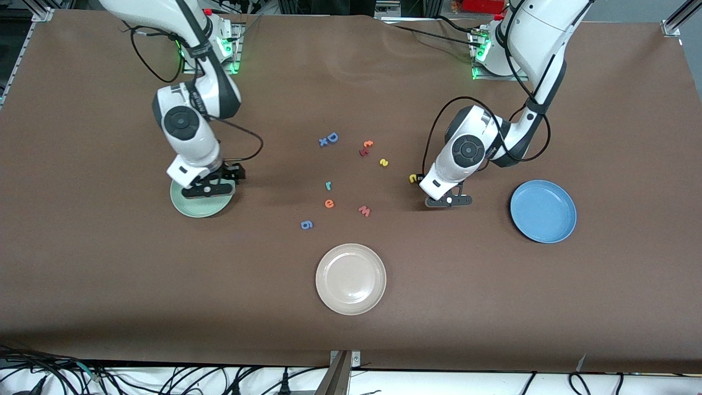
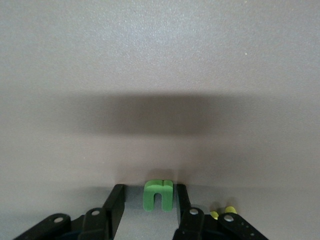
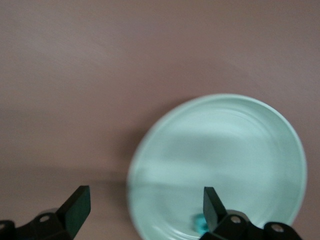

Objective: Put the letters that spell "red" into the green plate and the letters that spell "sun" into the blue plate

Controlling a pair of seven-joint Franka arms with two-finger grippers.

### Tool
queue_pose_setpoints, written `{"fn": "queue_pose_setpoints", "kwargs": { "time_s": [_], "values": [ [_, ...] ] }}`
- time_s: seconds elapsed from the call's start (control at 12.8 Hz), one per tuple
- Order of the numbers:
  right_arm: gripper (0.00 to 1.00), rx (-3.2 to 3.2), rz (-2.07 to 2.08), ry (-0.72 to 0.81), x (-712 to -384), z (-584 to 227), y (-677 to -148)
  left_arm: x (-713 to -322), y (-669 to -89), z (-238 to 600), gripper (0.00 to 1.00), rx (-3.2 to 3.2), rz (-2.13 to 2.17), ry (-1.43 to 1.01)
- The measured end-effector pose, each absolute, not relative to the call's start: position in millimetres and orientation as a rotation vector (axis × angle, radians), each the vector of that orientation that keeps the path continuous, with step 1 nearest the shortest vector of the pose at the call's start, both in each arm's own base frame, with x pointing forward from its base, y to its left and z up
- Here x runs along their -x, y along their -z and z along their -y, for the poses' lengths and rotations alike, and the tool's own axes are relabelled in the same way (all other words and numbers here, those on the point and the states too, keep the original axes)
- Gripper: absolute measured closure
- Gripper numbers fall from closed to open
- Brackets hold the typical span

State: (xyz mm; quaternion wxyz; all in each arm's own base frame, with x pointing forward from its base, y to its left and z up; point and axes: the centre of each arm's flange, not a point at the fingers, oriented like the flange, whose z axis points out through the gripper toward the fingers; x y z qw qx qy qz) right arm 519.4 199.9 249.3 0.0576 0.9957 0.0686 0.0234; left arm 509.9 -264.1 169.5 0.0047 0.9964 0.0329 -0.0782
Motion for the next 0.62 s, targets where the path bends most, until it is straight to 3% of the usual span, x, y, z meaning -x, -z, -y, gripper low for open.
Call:
{"fn": "queue_pose_setpoints", "kwargs": {
  "time_s": [0.08, 0.16, 0.31, 0.62],
  "values": [
    [0.00, -3.039, -0.173, -0.108, -520, -224, -258, -510, -170, 264, 0.59, -3.121, -0.102, 0.243],
    [0.00, -3.057, -0.133, -0.136, -522, -246, -263, -510, -170, 264, 0.59, -3.121, -0.102, 0.243],
    [0.00, -3.088, -0.037, -0.156, -524, -286, -259, -510, -171, 264, 0.73, -3.120, -0.102, 0.240],
    [0.00, -3.130, 0.205, -0.178, -532, -359, -237, -511, -172, 263, 0.73, -3.121, -0.106, 0.238]
  ]
}}
